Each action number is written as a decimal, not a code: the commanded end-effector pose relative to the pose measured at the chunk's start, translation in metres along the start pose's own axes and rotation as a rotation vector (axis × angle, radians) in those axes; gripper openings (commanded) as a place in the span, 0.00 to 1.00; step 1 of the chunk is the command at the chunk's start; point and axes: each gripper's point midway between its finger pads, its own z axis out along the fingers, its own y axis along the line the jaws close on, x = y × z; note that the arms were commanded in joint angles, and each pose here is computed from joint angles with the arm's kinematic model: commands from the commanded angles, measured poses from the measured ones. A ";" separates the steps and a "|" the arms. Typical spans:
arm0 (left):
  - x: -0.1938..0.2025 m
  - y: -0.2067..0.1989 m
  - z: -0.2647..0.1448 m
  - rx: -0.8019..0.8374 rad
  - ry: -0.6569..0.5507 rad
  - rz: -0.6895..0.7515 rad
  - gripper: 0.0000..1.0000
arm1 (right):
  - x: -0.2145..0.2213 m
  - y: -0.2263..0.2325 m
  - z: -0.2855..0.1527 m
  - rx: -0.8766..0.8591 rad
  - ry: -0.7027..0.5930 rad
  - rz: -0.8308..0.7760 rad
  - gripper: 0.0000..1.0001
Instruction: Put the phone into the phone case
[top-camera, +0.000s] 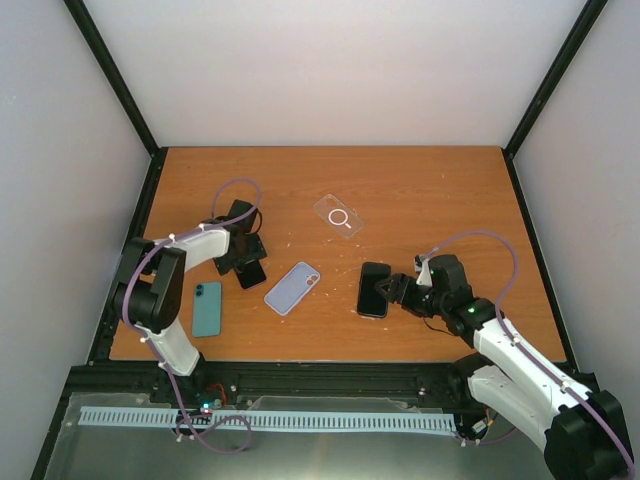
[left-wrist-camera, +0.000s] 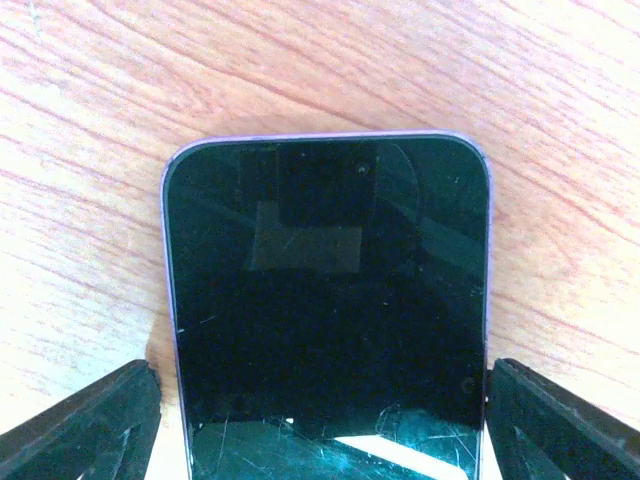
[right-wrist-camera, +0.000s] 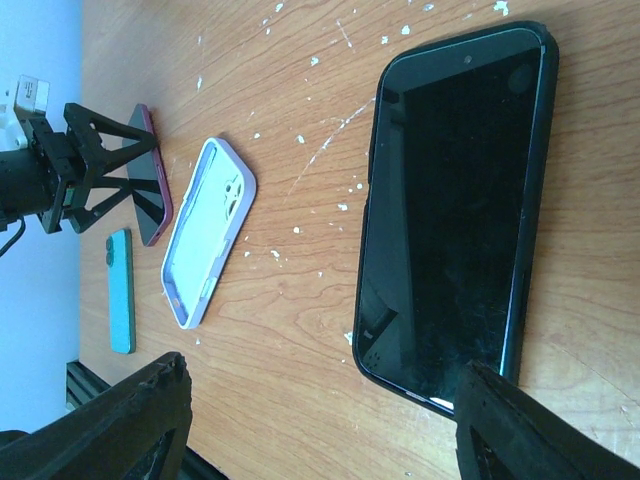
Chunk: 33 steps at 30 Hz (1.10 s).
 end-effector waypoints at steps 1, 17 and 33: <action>0.010 0.004 0.017 -0.014 0.054 0.009 0.88 | 0.002 -0.002 0.003 0.002 -0.002 0.007 0.71; 0.007 -0.004 0.024 -0.002 0.072 0.037 0.72 | 0.023 0.061 0.039 -0.014 0.039 0.006 0.69; 0.027 -0.029 -0.019 0.286 0.064 0.133 0.57 | 0.026 0.087 0.144 0.120 0.096 -0.050 0.51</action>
